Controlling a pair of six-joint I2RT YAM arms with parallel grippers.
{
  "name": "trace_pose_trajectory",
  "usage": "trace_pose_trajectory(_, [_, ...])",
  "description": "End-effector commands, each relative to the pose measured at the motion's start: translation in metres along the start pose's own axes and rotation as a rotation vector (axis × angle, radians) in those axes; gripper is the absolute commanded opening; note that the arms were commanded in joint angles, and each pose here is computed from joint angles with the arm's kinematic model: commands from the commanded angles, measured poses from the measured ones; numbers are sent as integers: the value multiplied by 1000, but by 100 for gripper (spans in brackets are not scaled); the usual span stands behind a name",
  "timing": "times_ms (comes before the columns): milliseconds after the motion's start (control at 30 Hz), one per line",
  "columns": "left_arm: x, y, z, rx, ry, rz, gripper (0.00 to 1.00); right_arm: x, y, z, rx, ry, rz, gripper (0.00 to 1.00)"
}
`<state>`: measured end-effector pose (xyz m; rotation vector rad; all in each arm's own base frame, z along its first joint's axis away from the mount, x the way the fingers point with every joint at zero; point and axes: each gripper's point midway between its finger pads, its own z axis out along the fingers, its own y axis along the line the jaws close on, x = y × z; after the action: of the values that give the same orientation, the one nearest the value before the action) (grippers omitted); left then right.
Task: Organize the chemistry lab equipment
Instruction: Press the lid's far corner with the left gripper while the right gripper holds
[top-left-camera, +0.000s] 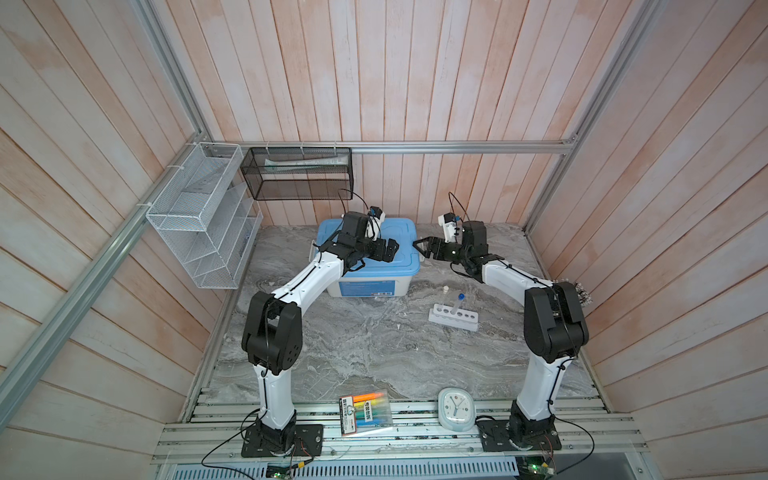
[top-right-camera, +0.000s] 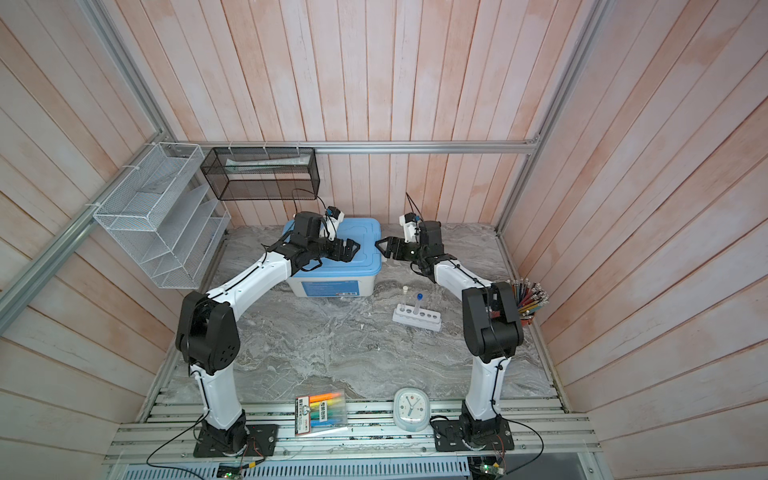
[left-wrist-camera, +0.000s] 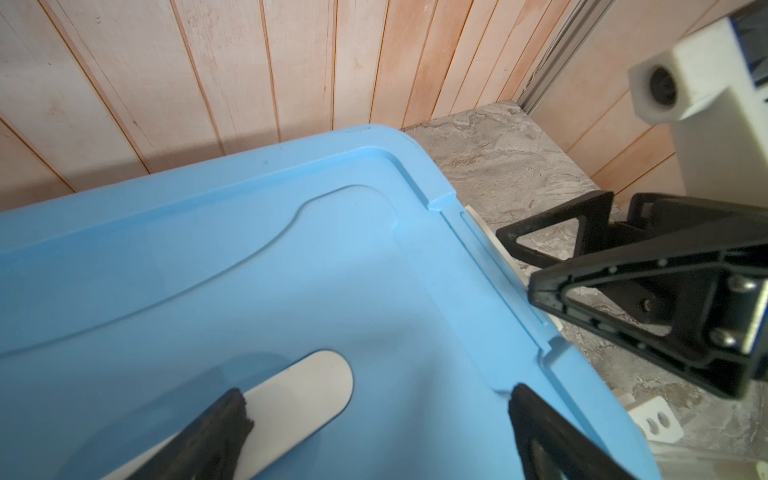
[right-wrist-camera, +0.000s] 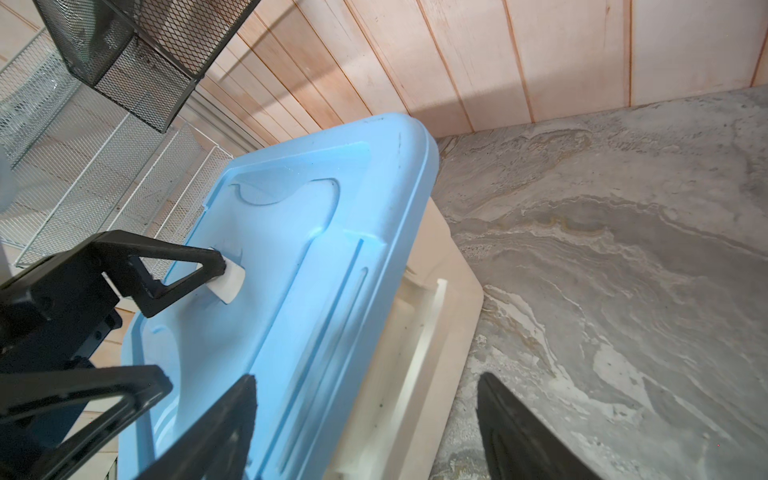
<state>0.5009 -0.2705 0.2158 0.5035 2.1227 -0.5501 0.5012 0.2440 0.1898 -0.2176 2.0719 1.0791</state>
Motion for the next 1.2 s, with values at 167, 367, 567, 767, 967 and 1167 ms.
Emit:
trace_pose_trajectory(167, [19,-1,2,6,46,-25,100,2,5,9,-45,6,19,80])
trace_pose_trajectory(367, [20,-1,2,7,48,-24,100,5,4,12,-46,12,33,75])
trace_pose_trajectory(567, [23,-1,4,12,52,-26,100,5,7,13,-45,18,30,71])
trace_pose_trajectory(767, [23,-1,4,11,53,-25,100,2,8,12,-11,5,20,65])
trace_pose_trajectory(967, [25,-1,5,17,55,-29,100,-1,10,12,-9,5,17,58])
trace_pose_trajectory(1167, [25,-3,5,24,54,-26,100,-1,10,11,19,7,10,49])
